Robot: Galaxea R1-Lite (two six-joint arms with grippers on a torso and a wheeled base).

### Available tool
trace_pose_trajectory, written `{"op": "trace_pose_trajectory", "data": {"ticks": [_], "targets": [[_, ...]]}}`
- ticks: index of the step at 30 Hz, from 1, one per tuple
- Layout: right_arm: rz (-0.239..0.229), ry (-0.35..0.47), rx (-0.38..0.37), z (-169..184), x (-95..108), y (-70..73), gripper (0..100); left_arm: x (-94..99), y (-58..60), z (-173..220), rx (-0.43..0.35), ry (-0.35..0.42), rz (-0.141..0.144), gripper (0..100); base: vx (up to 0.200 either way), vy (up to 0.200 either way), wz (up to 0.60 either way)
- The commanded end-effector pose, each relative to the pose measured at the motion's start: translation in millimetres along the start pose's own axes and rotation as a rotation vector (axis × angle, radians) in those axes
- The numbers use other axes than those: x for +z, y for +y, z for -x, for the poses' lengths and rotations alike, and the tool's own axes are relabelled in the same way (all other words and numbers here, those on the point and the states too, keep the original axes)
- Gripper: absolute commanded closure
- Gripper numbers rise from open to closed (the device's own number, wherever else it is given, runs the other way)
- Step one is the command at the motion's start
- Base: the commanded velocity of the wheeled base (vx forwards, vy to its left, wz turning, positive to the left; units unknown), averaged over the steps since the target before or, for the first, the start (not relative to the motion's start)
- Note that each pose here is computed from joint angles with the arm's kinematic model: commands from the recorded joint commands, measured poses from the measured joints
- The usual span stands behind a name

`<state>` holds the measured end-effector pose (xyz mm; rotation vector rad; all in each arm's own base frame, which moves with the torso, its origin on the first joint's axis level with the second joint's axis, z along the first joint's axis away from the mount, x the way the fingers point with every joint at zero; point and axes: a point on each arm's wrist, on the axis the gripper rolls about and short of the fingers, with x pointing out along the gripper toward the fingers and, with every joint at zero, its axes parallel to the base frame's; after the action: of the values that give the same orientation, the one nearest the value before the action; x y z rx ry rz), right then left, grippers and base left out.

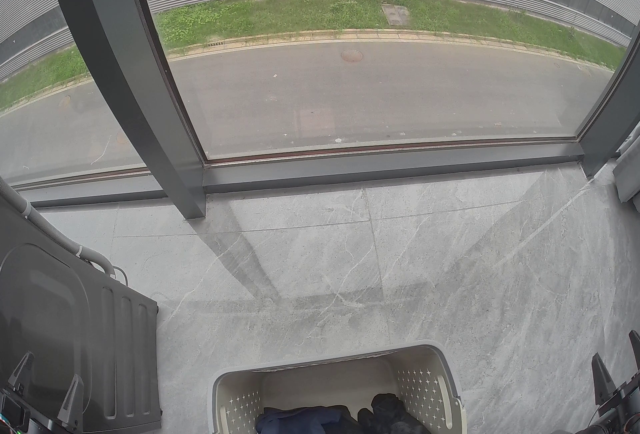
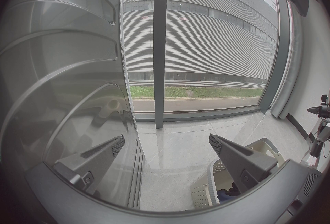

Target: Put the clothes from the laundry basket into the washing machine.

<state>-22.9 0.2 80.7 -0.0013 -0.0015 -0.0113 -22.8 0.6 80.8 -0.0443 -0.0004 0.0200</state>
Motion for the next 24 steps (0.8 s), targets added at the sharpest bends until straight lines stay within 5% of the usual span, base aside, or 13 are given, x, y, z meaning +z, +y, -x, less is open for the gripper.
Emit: {"op": "trace_pose_trajectory", "data": {"ticks": [1,24], "targets": [[0.000,0.012,0.001,-0.9,-4.6,0.0,0,-4.7,0.2,-0.4,0.000,0.006,0.000,0,0.000,0.000,0.00],[0.000,0.012,0.001,-0.9,-4.6,0.0,0,-4.7,0.2,-0.4,0.000,0.006,0.000,0,0.000,0.000,0.00]]}}
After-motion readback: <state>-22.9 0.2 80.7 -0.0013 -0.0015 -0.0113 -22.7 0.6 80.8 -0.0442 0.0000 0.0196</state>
